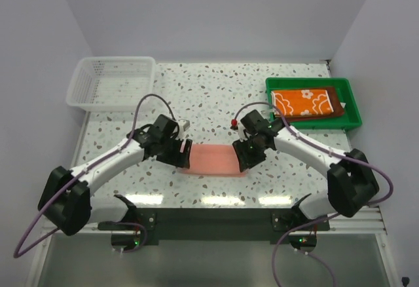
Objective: Fold and stack the towels
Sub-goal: Fold the towel
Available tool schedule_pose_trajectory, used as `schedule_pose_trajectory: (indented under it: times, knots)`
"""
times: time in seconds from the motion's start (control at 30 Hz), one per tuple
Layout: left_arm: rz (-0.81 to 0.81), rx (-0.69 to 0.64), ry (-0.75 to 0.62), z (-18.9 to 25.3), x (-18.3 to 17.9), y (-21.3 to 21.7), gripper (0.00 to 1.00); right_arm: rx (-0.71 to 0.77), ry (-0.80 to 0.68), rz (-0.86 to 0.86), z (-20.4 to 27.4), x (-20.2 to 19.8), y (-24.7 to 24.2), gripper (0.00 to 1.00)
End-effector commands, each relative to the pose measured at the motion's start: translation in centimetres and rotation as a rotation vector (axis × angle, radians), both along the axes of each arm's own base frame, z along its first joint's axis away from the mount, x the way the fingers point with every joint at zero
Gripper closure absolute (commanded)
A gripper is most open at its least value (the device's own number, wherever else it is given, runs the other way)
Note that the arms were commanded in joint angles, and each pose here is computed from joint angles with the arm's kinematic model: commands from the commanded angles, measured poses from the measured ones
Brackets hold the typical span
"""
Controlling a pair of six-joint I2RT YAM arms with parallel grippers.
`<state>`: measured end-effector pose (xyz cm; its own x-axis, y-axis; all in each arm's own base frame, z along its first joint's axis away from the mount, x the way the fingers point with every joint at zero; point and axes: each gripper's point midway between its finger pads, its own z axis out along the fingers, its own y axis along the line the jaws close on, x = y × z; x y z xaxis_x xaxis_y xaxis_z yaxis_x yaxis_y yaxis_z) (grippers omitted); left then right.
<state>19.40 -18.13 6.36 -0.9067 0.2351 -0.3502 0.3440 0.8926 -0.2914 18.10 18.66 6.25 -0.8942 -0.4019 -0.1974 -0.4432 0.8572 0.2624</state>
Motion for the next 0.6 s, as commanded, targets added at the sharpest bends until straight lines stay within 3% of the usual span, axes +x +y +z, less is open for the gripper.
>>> schedule_pose_trajectory:
  times: [0.0, 0.13, 0.2, 0.3, 0.57]
  knots:
    - [0.052, -0.072, -0.108, 4.3, 0.8, -0.3, 0.23, 0.097, -0.069, -0.009, 4.2, -0.1, 1.3, 0.56]
    - [0.115, -0.184, -0.145, 6.7, 1.2, -1.6, 0.3, 0.193, -0.129, -0.075, 5.4, 0.9, 2.8, 0.63]
    - [0.126, -0.229, -0.16, 6.8, 1.7, -2.5, 0.43, 0.252, -0.163, -0.088, 5.6, 1.8, 4.1, 0.64]
    - [0.143, -0.259, -0.167, 6.1, 2.4, -3.5, 0.53, 0.289, -0.162, -0.131, 3.8, 2.0, 4.8, 0.67]
    - [0.216, -0.195, -0.095, -1.1, 1.7, -3.4, 0.7, 0.25, -0.128, -0.206, -2.3, 1.3, 3.9, 0.72]
